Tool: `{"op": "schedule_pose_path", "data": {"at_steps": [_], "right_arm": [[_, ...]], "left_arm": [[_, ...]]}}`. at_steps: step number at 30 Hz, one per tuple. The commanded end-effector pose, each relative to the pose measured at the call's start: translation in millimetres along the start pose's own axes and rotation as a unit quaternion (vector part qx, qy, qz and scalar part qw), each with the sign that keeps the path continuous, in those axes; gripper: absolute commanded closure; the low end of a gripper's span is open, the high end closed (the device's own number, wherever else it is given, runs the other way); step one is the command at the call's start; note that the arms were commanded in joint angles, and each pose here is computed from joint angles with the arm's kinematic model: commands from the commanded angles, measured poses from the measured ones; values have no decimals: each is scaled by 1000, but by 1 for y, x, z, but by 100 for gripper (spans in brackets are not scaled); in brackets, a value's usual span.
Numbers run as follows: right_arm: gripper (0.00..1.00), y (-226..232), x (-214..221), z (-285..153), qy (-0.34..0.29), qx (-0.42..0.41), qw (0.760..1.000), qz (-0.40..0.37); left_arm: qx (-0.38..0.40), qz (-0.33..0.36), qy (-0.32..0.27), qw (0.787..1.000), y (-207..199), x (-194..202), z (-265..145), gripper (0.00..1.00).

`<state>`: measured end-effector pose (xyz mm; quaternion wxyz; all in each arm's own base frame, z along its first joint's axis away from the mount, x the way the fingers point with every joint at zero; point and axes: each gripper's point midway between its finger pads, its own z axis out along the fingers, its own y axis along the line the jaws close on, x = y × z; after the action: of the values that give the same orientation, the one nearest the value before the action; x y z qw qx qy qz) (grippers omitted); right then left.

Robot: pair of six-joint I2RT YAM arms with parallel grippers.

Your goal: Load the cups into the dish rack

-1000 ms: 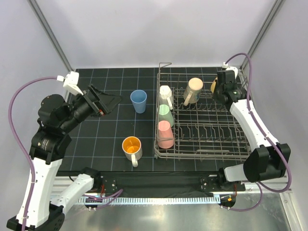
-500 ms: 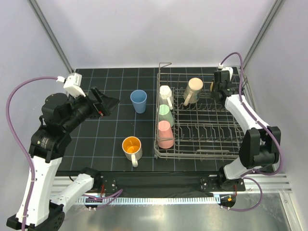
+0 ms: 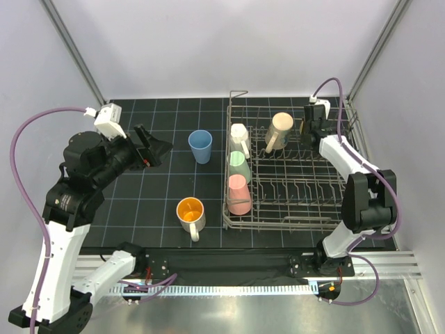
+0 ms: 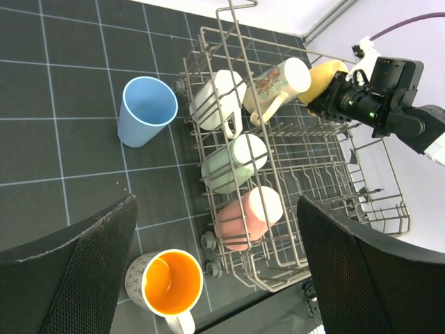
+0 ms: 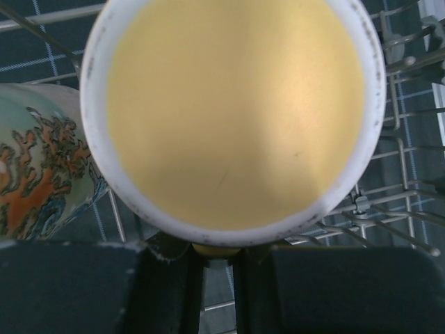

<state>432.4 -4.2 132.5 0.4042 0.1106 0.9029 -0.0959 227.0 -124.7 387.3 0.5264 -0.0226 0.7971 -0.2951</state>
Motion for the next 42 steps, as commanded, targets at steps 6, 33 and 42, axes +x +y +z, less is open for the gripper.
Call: {"op": "schedule_pose_path", "data": {"at_steps": [6, 33, 42], "right_arm": [[96, 15, -28, 16, -24, -15, 999, 28], [34, -2, -17, -42, 33, -14, 999, 19], [32, -10, -3, -124, 49, -71, 995, 50]], "left_arm": [[-6, 13, -12, 1000, -1, -9, -7, 8], [-28, -82, 76, 993, 3, 29, -5, 12], [-90, -158, 140, 973, 23, 62, 24, 20]]}}
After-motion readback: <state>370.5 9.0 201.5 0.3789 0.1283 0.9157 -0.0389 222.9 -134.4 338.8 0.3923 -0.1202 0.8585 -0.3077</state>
